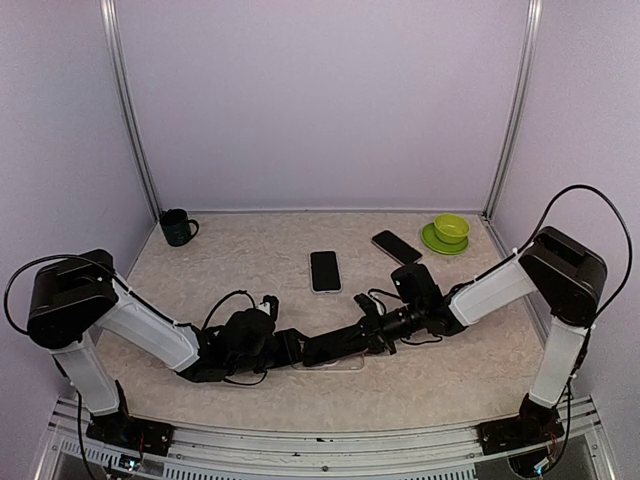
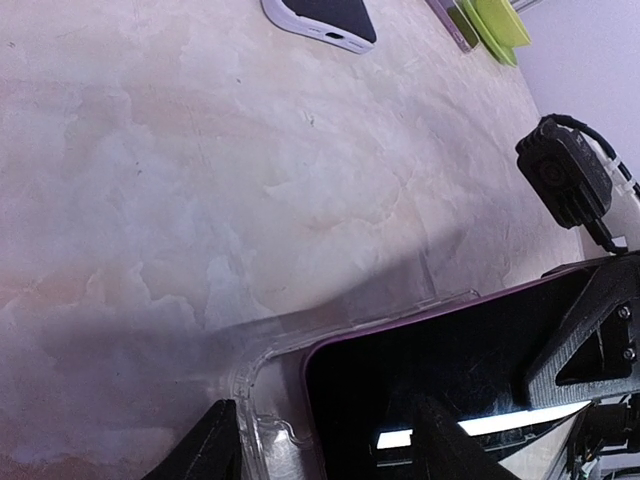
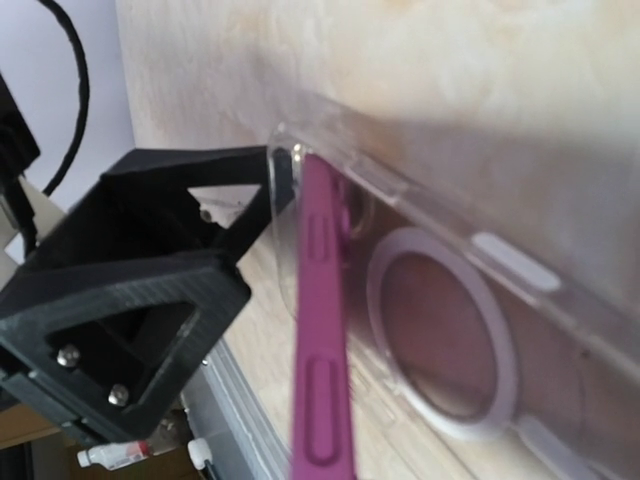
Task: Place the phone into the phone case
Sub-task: Install the phone on the phone case.
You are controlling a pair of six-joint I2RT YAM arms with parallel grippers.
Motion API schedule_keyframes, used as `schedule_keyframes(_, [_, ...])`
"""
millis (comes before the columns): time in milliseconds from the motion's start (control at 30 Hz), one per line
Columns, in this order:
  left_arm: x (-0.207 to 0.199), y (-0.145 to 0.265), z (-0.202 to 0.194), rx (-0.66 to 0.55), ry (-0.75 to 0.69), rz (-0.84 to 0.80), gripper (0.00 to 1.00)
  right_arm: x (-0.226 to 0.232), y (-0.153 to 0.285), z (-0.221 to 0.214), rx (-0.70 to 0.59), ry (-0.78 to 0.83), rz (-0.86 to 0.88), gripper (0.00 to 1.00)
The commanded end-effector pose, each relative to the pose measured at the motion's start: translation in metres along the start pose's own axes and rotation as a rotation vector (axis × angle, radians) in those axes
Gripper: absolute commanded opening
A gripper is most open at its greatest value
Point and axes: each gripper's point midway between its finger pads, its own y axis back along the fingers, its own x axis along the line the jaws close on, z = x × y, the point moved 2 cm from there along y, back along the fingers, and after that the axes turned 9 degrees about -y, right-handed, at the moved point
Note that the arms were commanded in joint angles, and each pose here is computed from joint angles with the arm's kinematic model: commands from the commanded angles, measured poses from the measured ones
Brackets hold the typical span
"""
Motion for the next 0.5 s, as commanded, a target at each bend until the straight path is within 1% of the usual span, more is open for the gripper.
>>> schedule_keyframes(0, [-0.006, -0.003, -0.005, 0.016, 0.001, -0.026, 0.57, 0.0, -0.003, 0.006, 0.013, -0.006, 0.017, 0.0])
schedule_keyframes(267, [-0.01, -0.006, -0.005, 0.024, -0.001, -0.038, 0.57, -0.009, -0.01, 0.007, 0.039, -0.035, 0.016, 0.0])
schedule_keyframes(467, [-0.013, -0.008, -0.01, 0.037, 0.007, -0.055, 0.57, -0.013, -0.012, 0.008, 0.034, -0.055, 0.029, 0.0])
